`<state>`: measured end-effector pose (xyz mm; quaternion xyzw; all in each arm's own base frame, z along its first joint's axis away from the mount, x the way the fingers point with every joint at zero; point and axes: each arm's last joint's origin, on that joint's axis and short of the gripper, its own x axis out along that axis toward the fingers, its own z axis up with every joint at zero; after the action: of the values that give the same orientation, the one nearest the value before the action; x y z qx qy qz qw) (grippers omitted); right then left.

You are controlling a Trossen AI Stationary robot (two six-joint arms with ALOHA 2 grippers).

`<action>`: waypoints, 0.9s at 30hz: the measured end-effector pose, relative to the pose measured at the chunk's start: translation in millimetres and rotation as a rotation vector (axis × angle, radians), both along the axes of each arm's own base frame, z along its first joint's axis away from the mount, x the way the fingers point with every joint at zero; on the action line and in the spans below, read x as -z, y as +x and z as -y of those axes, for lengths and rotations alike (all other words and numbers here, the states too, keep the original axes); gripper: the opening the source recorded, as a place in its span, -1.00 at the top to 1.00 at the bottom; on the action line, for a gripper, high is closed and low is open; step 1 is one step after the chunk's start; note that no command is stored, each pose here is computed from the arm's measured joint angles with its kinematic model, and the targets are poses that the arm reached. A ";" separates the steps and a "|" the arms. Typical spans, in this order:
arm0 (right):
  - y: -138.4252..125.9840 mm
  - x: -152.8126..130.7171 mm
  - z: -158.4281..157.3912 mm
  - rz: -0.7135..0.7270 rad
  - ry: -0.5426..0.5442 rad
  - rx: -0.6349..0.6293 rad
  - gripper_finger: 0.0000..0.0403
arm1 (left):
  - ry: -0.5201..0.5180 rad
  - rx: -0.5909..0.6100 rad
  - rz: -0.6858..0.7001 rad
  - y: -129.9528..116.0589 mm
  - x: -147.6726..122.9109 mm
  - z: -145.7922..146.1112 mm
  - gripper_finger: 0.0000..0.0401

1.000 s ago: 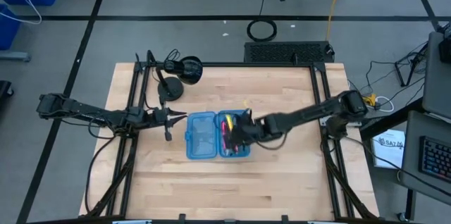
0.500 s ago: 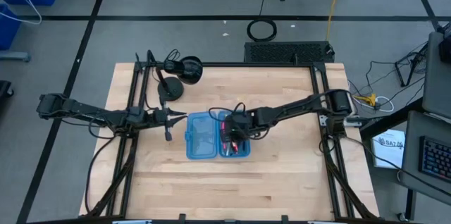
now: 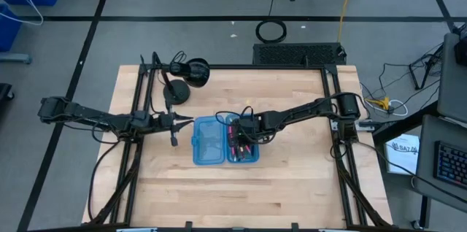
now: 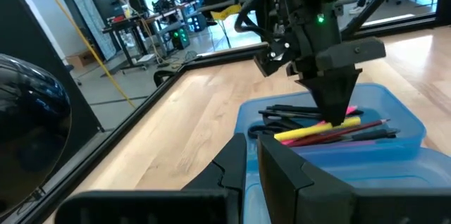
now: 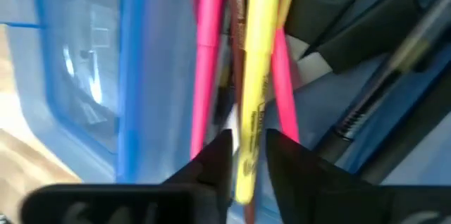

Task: Pick & place school supplies into a supply box
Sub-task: Put the yellow pen into the blue box, then return to Home Position

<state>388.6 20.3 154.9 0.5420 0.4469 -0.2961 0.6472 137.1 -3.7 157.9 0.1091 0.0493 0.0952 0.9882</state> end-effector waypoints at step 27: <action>-66.2 -143.7 -83.9 0.367 -0.969 -0.469 0.68 | 0.084 0.005 -0.084 -0.8 6.5 -0.3 0.79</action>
<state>322.3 104.2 298.6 0.1119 0.2487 -0.2166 0.9374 136.3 -3.4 151.4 0.1546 0.0866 0.0902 0.9800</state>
